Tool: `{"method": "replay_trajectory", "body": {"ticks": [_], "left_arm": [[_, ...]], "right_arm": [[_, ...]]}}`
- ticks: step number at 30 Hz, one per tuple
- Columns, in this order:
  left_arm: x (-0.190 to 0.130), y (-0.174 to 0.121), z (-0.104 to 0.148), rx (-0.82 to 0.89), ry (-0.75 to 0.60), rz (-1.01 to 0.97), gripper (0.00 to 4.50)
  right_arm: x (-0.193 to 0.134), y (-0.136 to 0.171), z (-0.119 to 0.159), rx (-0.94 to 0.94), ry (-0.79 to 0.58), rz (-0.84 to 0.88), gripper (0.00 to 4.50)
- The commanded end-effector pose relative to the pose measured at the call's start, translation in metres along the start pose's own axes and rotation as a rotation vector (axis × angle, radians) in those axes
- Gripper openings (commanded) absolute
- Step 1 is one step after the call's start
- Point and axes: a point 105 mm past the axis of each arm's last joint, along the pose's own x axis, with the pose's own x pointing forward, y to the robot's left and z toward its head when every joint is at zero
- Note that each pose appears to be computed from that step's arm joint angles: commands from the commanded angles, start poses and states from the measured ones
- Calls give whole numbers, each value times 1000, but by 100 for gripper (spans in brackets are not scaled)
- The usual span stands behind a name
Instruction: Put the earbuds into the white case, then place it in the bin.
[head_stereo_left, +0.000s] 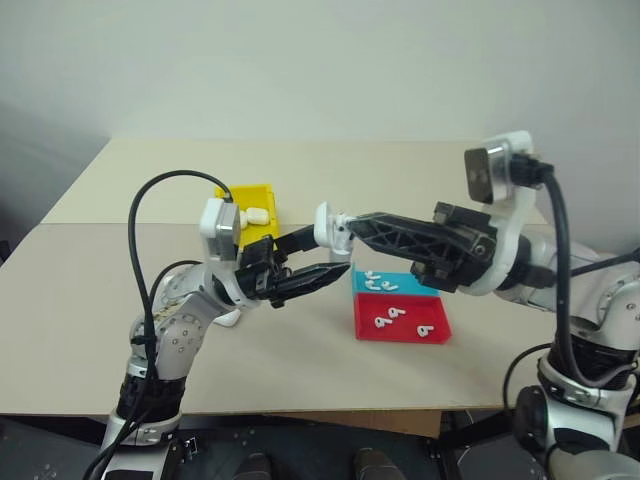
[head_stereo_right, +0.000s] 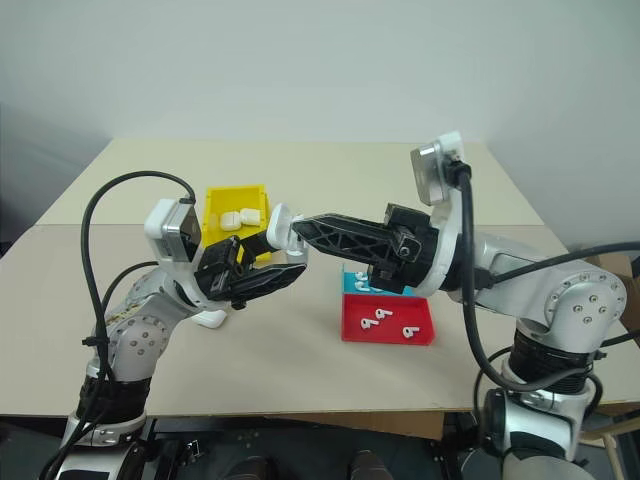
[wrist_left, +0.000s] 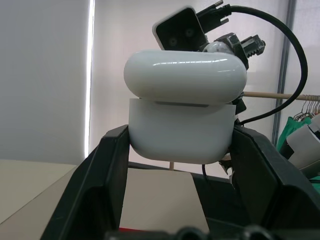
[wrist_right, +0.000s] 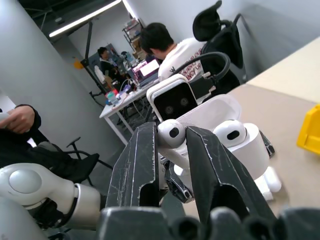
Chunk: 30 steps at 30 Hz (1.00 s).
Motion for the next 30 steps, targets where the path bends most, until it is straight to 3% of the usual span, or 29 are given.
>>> {"method": "replay_trajectory", "body": {"ticks": [1,19,28,30], "left_arm": [[5,-3,8,40,-19,-28,275],[7,-3,9,57,-26,-29,275],[7,-3,11,62,-26,-31,275],[7,-3,11,61,-27,-30,275]], "right_arm": [[1,6,6,9,-23,14,65],[-2,-8,-9,-66,68,-46,65],[-1,-8,-12,-95,75,-69,370],[0,-7,-12,-105,72,-68,397]]}}
